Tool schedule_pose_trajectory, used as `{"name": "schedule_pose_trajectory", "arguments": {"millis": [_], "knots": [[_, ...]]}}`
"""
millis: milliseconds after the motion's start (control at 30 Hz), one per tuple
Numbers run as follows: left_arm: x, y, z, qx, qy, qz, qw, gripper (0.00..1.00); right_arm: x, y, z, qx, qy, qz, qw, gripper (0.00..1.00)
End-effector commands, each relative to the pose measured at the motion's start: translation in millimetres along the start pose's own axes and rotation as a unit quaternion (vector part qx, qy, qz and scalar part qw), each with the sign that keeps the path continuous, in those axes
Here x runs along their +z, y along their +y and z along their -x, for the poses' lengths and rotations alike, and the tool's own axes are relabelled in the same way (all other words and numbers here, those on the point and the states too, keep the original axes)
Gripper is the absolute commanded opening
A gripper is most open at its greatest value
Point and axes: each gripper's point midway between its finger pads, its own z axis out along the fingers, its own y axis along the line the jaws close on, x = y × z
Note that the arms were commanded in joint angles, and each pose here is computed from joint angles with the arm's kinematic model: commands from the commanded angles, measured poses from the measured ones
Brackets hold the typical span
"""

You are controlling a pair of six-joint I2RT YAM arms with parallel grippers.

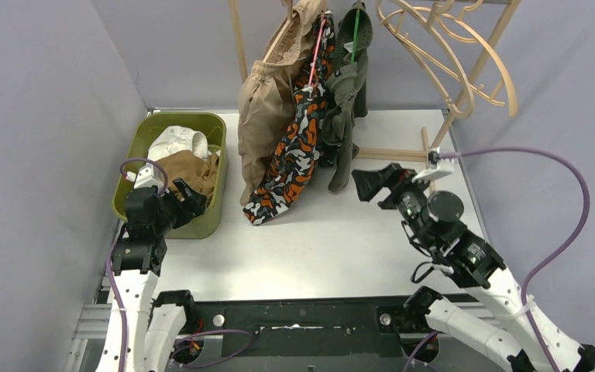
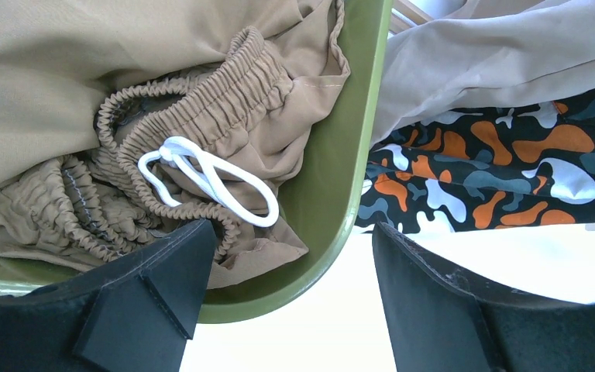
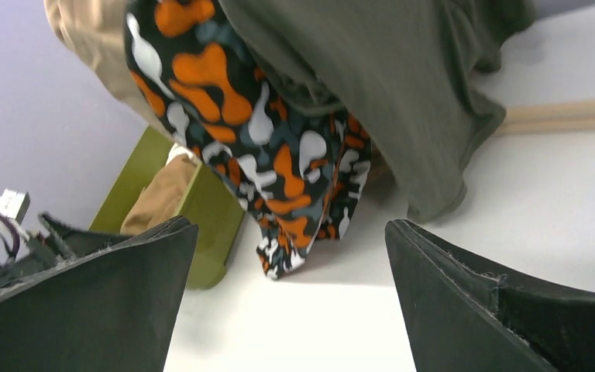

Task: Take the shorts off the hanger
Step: Pick up the hanger from the clothes rod.

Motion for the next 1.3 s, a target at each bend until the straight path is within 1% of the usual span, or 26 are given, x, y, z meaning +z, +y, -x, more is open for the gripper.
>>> {"name": "schedule_pose_trajectory", "arguments": {"millis": [0,133,167,200,267,367,467,567,700,833,933,967,1033,1100,1200,1267], "knots": [[1,-8,15,0.012,-0.029,-0.017,0.999,0.74,22,16,51,-0.059,-0.025,-0.048,0.997,0.98],[1,-8,15,0.013,-0.029,-0.017,0.999,0.74,46,23,73,-0.09,0.002,-0.108,0.99,1.0],[2,-8,16,0.014,-0.03,-0.018,0.999,0.74,51,24,76,-0.094,0.006,-0.12,0.988,0.99],[2,-8,16,0.014,-0.03,-0.019,0.999,0.74,56,29,80,-0.1,0.009,-0.12,0.988,0.95],[2,-8,16,0.015,-0.03,-0.02,0.999,0.74,67,40,85,-0.111,0.013,-0.106,0.988,0.91],[4,-8,15,0.016,-0.027,-0.023,0.999,0.74,81,45,97,-0.11,0.006,-0.113,0.987,0.89],[7,-8,14,0.014,-0.02,-0.026,0.999,0.74,99,48,106,-0.114,0.013,-0.112,0.987,0.85],[11,-6,11,0.012,-0.011,-0.025,1.0,0.74,117,50,111,-0.124,0.021,-0.107,0.986,0.78],[15,-6,8,0.012,0.001,-0.029,1.0,0.74,140,47,115,-0.13,0.036,-0.104,0.985,0.66],[15,-6,8,0.011,0.001,-0.03,0.999,0.74,161,44,118,-0.137,0.053,-0.101,0.984,0.6],[14,-6,8,0.011,0.001,-0.029,1.0,0.74,170,38,119,-0.143,0.049,-0.109,0.982,0.47],[14,-7,9,0.012,-0.001,-0.03,0.999,0.74,172,39,125,-0.145,0.04,-0.111,0.982,0.43],[13,-7,9,0.012,-0.002,-0.031,0.999,0.74,176,32,130,-0.153,0.033,-0.131,0.979,0.43],[13,-6,9,0.012,-0.003,-0.031,0.999,0.74,179,25,133,-0.163,0.028,-0.152,0.974,0.5],[11,-7,11,0.012,-0.006,-0.031,0.999,0.74,182,11,138,-0.179,0.015,-0.187,0.966,0.55],[12,-6,11,0.011,-0.006,-0.03,0.999,0.74,185,9,137,-0.198,0.019,-0.187,0.962,0.57]]}}
